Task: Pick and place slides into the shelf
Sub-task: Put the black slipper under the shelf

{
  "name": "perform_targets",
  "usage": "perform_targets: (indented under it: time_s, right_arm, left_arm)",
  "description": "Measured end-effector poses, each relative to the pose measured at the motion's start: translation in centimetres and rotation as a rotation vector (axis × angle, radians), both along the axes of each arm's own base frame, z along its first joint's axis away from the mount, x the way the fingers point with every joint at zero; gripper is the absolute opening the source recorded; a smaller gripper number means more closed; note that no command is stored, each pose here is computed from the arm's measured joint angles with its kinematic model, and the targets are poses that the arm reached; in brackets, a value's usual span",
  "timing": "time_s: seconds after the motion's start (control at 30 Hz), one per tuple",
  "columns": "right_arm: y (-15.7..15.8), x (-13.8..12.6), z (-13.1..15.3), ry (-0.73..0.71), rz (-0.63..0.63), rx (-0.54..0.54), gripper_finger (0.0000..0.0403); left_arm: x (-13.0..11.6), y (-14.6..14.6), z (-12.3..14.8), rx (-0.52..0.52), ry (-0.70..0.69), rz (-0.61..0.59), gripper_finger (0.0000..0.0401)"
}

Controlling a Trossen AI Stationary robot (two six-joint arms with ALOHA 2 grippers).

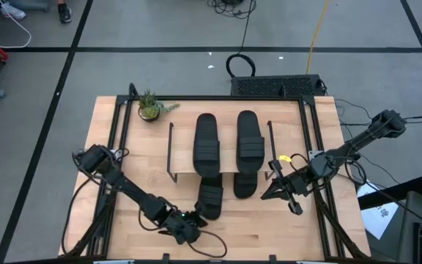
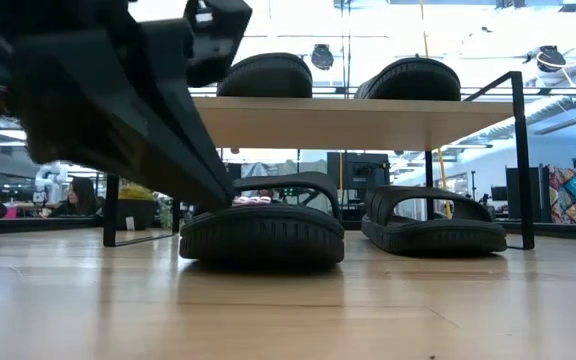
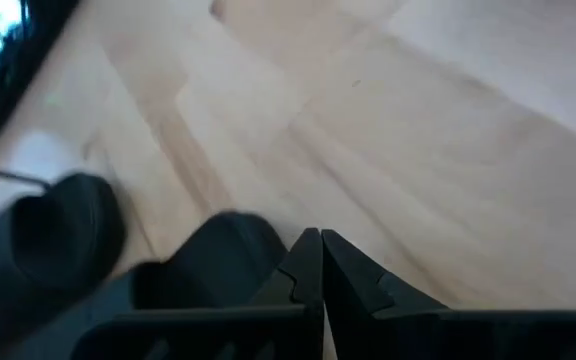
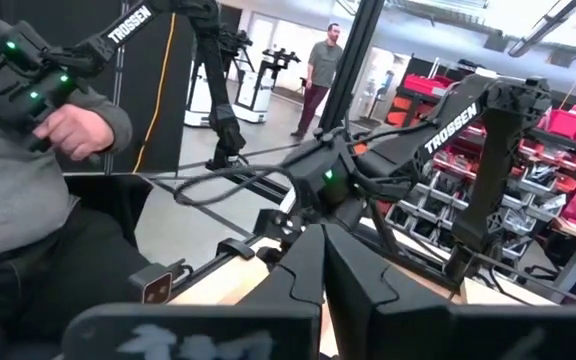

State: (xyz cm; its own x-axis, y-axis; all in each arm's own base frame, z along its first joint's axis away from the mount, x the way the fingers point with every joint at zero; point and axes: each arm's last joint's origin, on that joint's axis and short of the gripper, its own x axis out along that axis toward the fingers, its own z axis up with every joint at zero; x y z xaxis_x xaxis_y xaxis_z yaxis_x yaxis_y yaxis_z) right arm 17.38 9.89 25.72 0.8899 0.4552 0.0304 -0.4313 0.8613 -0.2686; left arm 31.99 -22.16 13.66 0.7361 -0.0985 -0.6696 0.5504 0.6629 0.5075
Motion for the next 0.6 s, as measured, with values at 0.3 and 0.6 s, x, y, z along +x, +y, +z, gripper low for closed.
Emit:
perform_targets:
  time_s: [0.3, 0.6]
  right_arm:
    - [0.0, 0.0, 0.0, 0.005, 0.001, 0.006, 0.0000]
    - [0.0, 0.0, -0.2, 0.027, 0.001, 0.009, 0.0000]
  left_arm:
    - [0.8, 1.5, -0.2, -0.094, 0.055, 0.090, 0.0000]
    - [2.0, 3.8, -0.3, -0.086, 0.063, 0.160, 0.0000]
